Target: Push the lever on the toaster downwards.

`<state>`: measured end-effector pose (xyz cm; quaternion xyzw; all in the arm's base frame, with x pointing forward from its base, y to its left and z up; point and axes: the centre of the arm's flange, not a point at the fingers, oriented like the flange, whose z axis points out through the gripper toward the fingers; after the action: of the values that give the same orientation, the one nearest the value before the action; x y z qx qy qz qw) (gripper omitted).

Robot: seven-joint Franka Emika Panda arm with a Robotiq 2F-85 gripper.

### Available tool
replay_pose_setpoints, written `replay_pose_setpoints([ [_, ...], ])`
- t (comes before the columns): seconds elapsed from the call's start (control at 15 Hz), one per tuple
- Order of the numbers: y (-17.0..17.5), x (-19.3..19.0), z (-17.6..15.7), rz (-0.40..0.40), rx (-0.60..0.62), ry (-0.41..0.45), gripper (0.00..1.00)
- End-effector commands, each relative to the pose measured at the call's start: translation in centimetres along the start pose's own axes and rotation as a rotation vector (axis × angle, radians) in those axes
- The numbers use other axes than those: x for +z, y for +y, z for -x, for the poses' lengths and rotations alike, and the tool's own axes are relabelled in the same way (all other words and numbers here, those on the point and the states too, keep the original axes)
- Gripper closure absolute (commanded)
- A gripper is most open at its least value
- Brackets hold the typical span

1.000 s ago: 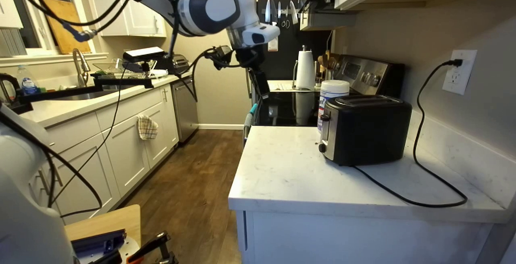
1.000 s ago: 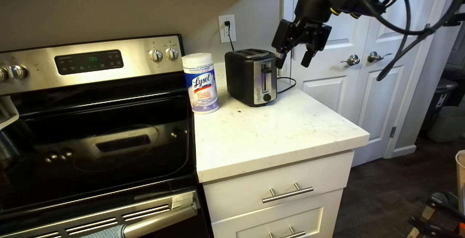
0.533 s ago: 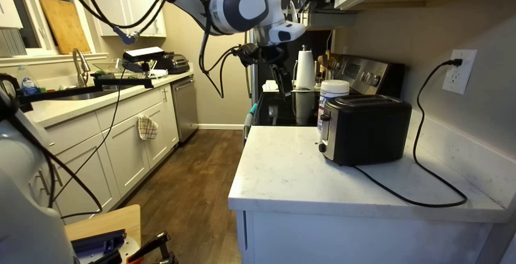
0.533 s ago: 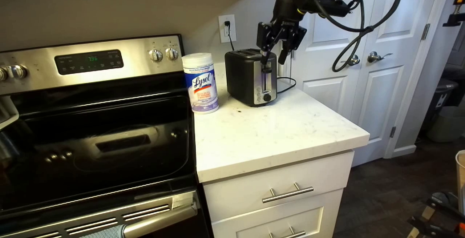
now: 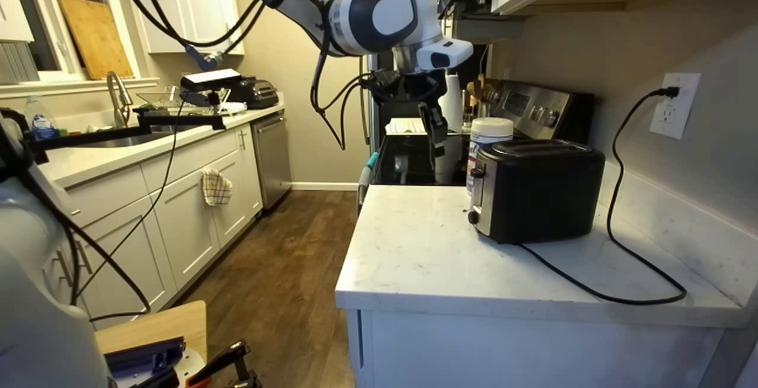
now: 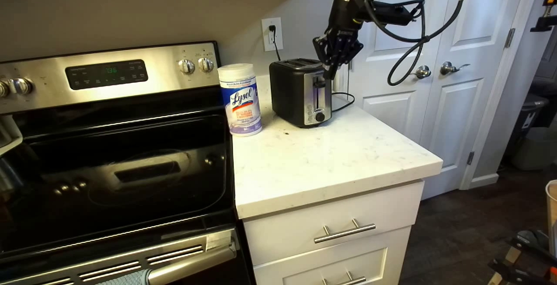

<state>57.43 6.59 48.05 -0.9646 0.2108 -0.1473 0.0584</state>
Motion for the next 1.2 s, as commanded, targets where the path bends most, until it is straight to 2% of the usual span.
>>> replay_pose_setpoints([
  [0.0, 0.5, 0.9, -1.5, 0.012, 0.013, -0.003, 1.0],
  [0.53, 3.4, 3.4, -5.3, 0.034, 0.079, -0.02, 1.0],
  [1.13, 3.8, 4.2, -6.1, 0.024, 0.08, -0.006, 1.0],
])
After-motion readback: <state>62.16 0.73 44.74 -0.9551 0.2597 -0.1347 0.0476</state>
